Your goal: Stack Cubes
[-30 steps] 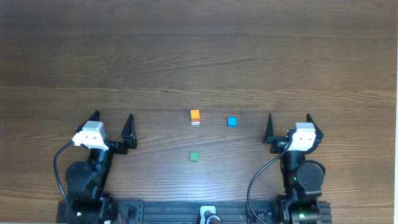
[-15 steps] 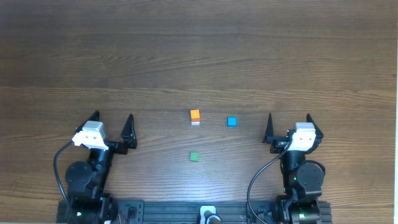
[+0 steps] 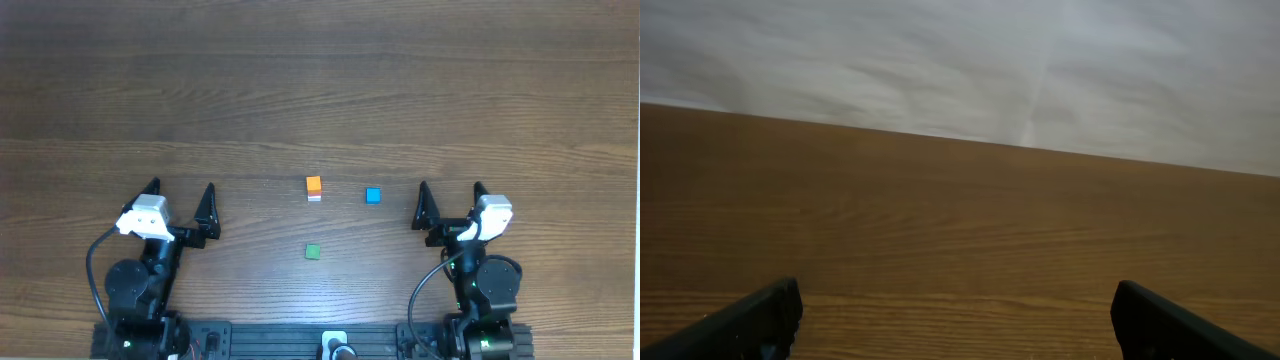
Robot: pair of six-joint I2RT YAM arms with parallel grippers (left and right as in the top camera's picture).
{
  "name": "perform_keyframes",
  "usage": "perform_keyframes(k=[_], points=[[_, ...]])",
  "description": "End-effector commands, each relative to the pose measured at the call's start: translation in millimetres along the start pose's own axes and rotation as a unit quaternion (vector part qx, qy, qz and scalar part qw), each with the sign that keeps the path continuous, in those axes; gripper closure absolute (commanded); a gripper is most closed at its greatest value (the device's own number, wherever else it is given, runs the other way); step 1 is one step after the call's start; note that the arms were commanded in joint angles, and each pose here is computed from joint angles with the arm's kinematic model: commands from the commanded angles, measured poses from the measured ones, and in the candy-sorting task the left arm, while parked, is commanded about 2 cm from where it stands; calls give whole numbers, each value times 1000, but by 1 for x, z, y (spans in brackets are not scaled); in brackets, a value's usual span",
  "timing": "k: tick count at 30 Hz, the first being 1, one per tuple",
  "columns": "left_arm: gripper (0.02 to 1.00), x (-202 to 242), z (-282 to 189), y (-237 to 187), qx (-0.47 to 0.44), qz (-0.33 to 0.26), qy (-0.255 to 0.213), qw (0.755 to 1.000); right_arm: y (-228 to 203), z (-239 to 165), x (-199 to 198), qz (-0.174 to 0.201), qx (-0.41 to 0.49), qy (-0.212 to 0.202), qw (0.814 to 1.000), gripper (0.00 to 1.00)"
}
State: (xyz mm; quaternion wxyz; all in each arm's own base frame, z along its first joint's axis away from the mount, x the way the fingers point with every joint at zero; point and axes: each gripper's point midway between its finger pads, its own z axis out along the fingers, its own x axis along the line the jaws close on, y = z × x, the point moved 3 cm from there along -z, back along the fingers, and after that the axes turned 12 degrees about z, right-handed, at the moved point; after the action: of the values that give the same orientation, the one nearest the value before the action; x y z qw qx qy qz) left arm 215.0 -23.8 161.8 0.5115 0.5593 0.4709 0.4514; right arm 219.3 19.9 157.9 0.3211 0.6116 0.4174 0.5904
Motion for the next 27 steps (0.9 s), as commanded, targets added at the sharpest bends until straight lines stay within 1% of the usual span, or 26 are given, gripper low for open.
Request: perform_keyframes(k=[1,3,6,11,13,16,18,22,25,27], points=[[20,0,0,-1,-3,8,0,1000,24,-2,22,71,24,20,997,9],[18,0,0,-1,-3,8,0,1000,35,-3,29,70,49,9,996,7],[20,0,0,-1,-3,8,0,1000,51,-4,37,53,91,-14,994,7],[20,0,0,-1,-3,8,0,1000,70,-6,46,62,184,-73,978,7],[20,0,0,-1,-3,8,0,1000,72,-7,48,70,225,-96,967,7],[18,0,0,-1,-3,8,0,1000,68,-10,54,78,295,-126,944,7],[20,0,0,-1,-3,8,0,1000,62,-11,61,71,339,-134,928,7],[20,0,0,-1,-3,8,0,1000,43,-16,74,51,410,-170,895,7],[18,0,0,-1,-3,8,0,1000,21,-18,91,34,449,-180,875,7],[20,0,0,-1,-3,8,0,1000,5,-21,104,30,465,-185,865,9]])
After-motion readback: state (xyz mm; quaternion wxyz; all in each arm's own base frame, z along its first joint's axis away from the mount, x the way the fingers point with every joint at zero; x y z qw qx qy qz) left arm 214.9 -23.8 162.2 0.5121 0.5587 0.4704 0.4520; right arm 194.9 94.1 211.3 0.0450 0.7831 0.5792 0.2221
